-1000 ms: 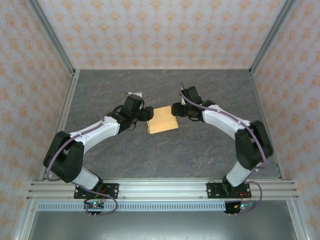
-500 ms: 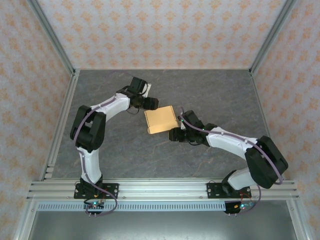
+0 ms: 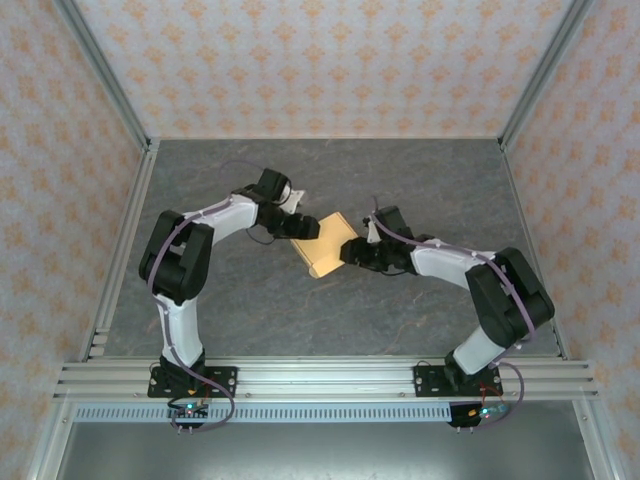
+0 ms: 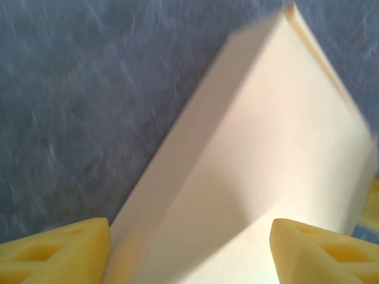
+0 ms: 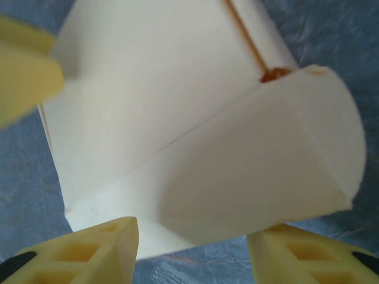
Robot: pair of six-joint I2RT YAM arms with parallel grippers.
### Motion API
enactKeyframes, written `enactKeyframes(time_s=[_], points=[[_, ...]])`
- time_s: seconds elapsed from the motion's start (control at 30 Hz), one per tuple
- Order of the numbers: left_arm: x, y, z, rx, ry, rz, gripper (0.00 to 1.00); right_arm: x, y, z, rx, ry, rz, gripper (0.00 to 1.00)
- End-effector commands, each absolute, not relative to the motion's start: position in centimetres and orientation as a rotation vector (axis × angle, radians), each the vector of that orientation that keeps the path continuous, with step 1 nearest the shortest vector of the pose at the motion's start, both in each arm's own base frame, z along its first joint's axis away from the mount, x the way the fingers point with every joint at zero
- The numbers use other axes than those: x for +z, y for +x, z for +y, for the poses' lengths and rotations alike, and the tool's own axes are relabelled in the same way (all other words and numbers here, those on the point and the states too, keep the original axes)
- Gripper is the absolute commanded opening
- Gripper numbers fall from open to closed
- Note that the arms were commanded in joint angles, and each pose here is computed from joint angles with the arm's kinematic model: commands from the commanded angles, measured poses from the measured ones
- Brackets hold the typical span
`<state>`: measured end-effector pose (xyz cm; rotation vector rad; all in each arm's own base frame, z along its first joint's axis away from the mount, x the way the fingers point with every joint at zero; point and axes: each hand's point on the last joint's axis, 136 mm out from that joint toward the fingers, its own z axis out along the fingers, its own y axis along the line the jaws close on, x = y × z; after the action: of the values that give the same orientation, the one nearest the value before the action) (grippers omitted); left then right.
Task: Fold the paper box
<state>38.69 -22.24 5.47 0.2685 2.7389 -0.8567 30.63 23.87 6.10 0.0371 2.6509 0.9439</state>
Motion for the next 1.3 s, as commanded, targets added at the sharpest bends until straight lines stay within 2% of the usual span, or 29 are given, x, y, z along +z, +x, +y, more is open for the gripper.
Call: enactKeyframes(time_s=[0.0, 0.23, 0.4, 0.73, 1.0, 1.27], points=[[7.8, 37.6, -22.7, -0.953, 0.228, 2.654, 0.73, 8.0, 31.5, 23.6, 1.016, -0.001, 2.597, 0.52], [7.3, 37.9, -21.1, -0.815, 0.209, 2.661, 0.80, 7.7, 30.6, 23.0, 1.083, 0.077, 2.573, 0.55], [6.9, 39.6, -21.4, -0.788, 0.254, 2.681, 0.80, 7.9, 30.9, 23.8, 1.205, 0.172, 2.504, 0.55], [5.0, 40.1, -22.4, -0.840, 0.297, 2.732, 0.60, 6.8, 31.0, 24.1, 1.264, 0.263, 2.469, 0.44], [4.3, 40.0, -22.4, -0.841, 0.284, 2.751, 0.55, 5.9, 30.9, 24.4, 1.301, 0.299, 2.450, 0.36], [4.3, 39.6, -22.4, -0.872, 0.214, 2.758, 0.49, 6.3, 31.8, 24.8, 1.344, 0.305, 2.388, 0.20]])
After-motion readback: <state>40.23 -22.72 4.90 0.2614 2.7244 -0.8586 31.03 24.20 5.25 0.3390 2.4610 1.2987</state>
